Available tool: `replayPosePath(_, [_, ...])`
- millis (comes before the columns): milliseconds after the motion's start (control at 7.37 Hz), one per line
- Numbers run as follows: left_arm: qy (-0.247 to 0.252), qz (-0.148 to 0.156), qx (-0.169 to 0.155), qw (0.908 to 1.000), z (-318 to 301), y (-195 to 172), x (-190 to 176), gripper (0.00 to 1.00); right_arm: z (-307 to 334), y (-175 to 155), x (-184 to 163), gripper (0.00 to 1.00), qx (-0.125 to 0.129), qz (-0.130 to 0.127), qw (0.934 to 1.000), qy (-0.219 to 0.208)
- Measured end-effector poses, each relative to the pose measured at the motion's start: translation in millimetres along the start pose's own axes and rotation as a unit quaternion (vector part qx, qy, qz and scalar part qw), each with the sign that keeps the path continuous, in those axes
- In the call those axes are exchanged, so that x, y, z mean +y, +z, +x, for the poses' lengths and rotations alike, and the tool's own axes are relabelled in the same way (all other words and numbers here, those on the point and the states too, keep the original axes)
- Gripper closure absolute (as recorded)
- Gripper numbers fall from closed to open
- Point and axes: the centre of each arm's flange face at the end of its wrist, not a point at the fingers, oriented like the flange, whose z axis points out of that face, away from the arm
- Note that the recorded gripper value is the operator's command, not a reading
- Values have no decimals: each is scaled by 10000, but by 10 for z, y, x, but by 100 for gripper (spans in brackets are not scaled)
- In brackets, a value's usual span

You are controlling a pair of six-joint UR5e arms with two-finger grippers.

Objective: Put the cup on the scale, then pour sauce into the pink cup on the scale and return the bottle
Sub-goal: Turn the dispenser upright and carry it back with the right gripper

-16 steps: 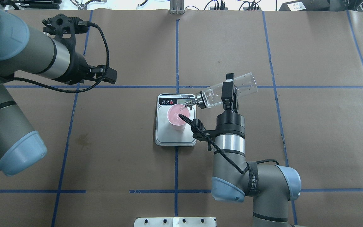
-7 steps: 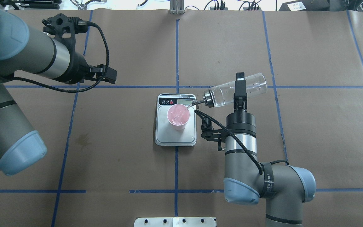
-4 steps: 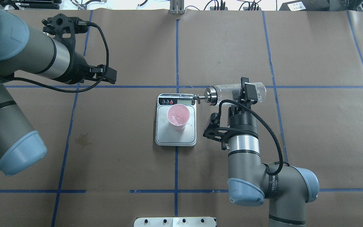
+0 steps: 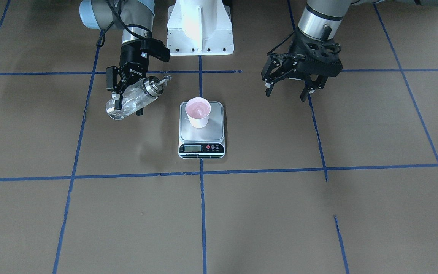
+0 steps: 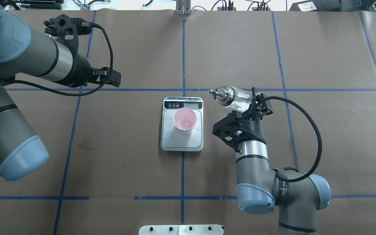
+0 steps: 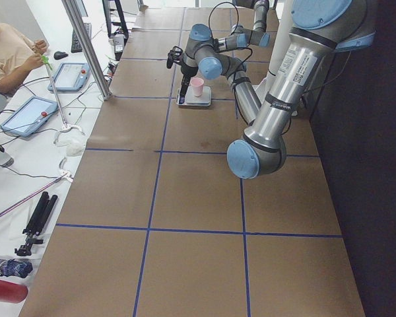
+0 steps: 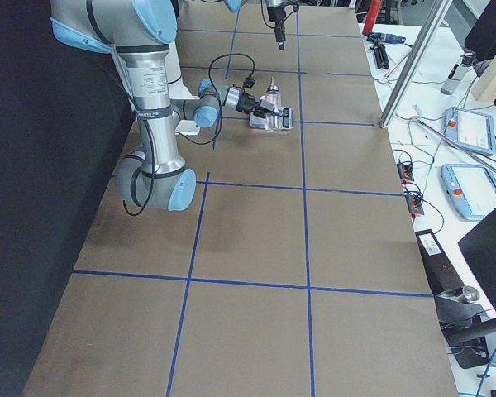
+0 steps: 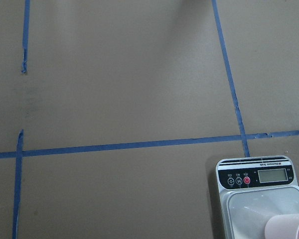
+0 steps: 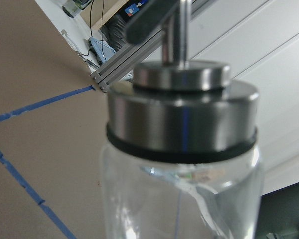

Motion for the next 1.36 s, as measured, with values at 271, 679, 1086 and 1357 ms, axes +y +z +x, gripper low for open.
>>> replayPosePath(271, [-2, -6, -2, 10000, 1, 6, 2, 1, 19, -12, 63, 100, -311, -71, 9830, 1808])
replayPosePath(679, [-2, -6, 2, 10000, 6, 5, 2, 1, 377, 58, 652, 100, -743, -20, 9500, 3034])
replayPosePath(1086, [-3, 1, 11, 10000, 9, -7, 1, 1, 556, 180, 991, 100, -563, -86, 9240, 3782])
replayPosePath(1357, [-1, 27, 24, 10000, 9, -31, -5, 1, 585, 285, 1196, 100, -484, -259, 9029, 4264])
